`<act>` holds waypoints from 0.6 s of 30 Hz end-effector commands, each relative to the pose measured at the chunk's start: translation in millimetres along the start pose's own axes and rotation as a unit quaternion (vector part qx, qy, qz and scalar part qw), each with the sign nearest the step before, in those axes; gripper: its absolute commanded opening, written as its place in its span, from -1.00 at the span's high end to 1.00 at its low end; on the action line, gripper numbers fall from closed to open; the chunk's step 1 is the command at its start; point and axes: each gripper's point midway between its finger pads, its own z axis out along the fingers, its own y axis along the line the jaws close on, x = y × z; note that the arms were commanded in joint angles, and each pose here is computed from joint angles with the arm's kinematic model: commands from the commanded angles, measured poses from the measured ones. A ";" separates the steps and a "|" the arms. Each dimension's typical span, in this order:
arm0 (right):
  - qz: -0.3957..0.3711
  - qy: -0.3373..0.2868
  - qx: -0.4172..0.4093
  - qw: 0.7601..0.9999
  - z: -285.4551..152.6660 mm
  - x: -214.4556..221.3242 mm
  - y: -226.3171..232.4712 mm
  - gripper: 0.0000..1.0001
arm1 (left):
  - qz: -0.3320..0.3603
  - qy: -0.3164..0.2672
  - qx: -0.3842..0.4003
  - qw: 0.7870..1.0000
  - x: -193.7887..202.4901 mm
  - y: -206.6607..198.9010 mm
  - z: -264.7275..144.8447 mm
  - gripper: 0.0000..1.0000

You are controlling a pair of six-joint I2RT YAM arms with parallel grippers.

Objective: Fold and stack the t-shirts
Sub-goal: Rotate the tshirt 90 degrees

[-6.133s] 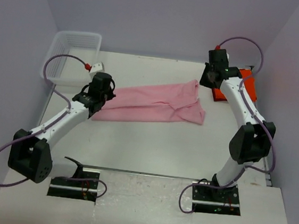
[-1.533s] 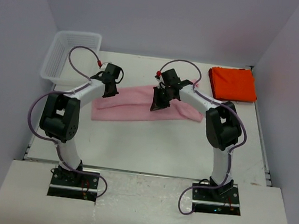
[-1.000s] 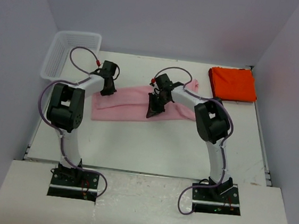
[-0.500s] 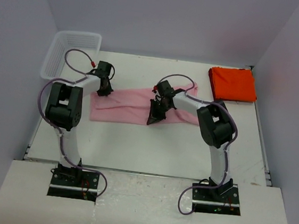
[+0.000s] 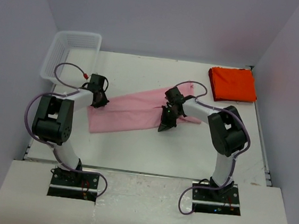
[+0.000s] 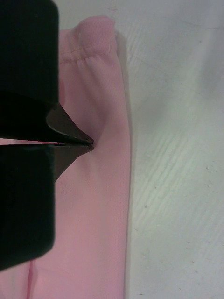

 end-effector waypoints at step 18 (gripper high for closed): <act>0.000 -0.133 0.123 0.983 -100.5 -65.2 -53.0 0.93 | 0.053 0.097 0.029 0.993 136.4 9.8 -62.1 1.00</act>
